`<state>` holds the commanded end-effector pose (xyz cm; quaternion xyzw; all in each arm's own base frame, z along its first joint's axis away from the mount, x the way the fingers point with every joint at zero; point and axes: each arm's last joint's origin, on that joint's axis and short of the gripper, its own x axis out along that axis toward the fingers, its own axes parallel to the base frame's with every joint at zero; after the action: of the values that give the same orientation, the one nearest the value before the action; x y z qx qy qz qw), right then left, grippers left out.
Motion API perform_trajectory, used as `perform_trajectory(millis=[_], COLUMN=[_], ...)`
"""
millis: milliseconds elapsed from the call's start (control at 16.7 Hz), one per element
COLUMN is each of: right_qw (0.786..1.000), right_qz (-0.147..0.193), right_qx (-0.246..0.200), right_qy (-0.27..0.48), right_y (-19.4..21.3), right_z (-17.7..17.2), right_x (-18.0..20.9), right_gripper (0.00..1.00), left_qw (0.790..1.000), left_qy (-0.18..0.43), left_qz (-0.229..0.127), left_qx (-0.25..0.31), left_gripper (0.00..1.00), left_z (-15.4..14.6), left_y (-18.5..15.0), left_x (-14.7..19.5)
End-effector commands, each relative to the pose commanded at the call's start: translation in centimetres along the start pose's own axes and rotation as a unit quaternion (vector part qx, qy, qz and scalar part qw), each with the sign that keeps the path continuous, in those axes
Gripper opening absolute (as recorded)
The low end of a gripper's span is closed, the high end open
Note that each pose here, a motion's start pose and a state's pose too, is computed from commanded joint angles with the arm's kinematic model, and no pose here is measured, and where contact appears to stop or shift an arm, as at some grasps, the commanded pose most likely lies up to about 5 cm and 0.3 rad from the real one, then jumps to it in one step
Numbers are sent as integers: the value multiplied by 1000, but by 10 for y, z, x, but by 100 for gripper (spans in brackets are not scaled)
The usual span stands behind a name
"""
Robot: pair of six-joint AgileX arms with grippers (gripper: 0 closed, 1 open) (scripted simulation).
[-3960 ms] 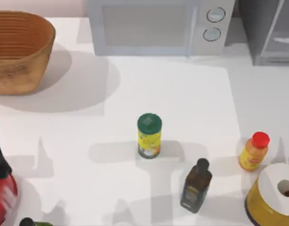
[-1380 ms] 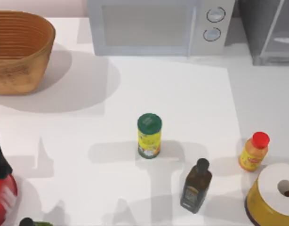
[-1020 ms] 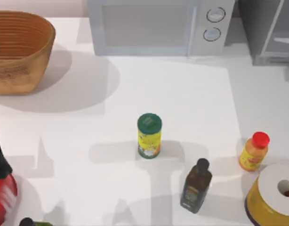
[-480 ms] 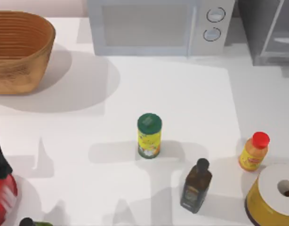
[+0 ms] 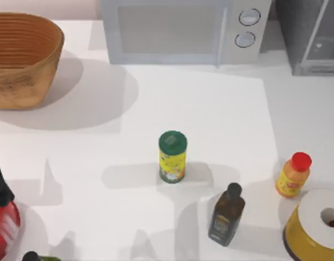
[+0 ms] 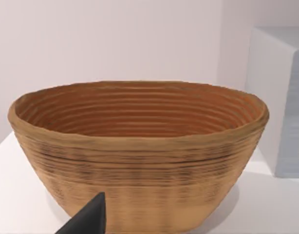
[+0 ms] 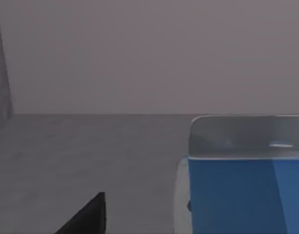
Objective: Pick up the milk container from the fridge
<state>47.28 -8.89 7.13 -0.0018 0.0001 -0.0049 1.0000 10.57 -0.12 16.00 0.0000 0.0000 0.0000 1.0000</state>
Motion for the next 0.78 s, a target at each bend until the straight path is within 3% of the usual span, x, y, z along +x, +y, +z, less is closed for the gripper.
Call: perform_trajectory(millis=[180,780], right_qw=[1000,1000], right_qz=[0,0], right_qx=[0,0], right_qy=[0,0], right_y=[0,0], right_z=[0,0], right_x=[0,0], right_gripper=[100,25], left_qw=[1000,1000], left_qy=[0,0], left_qz=[0,0], left_qx=[0,0], left_gripper=[100,100], left_z=[0,0], left_y=[0,0], left_x=[0,0])
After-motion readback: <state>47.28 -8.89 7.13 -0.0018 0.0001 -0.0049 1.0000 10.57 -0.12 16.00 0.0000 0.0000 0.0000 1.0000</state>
